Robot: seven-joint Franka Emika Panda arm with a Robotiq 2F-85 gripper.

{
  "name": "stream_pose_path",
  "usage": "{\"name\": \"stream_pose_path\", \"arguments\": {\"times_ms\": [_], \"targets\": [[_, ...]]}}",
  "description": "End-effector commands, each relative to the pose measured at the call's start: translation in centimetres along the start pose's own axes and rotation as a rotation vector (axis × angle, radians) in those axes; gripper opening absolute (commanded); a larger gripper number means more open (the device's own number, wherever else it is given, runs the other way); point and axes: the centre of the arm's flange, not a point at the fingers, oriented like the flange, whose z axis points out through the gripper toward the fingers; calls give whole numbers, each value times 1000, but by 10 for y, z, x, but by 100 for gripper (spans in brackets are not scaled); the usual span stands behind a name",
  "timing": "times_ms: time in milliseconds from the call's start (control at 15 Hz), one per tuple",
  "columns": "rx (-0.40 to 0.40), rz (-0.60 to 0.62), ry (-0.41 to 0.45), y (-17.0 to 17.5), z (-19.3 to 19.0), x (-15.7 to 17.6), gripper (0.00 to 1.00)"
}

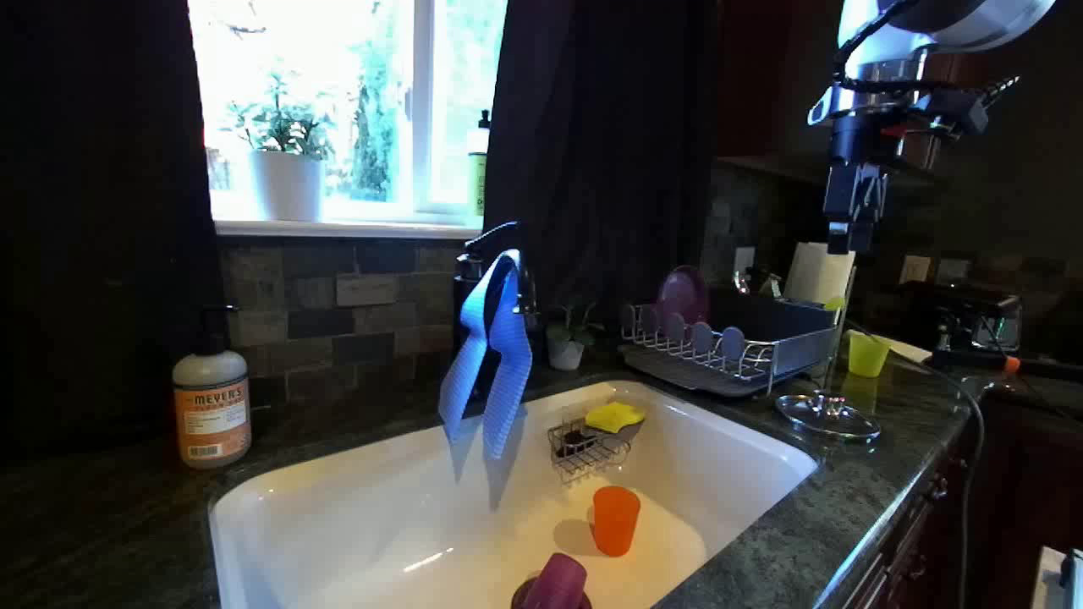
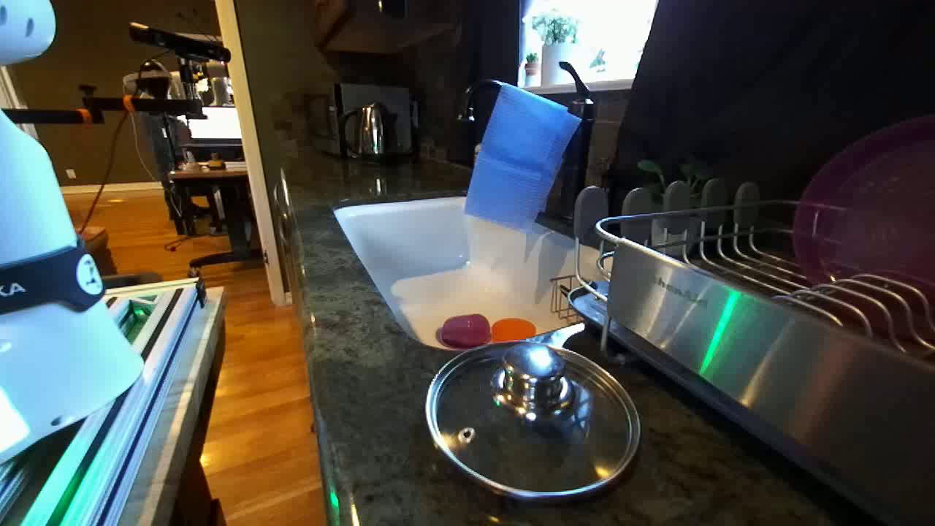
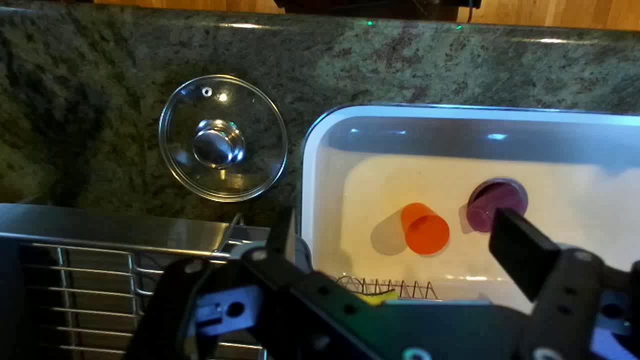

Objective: Put the lid in the first line of the plate rack

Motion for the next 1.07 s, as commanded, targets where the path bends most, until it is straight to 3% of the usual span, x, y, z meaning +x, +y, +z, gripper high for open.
{"name": "stream_pose_path", "arguments": {"times_ms": [0, 267, 467, 667, 800, 1000], "targets": [[0, 0, 0, 0, 0, 0, 100], [0, 0, 0, 0, 0, 0, 100], [-22, -87, 33, 7, 35, -7, 100], [-17, -34, 56, 16, 73, -17, 100], [-4, -3, 115, 26, 98, -27, 100], [39, 74, 209, 69, 123, -53, 100]]}}
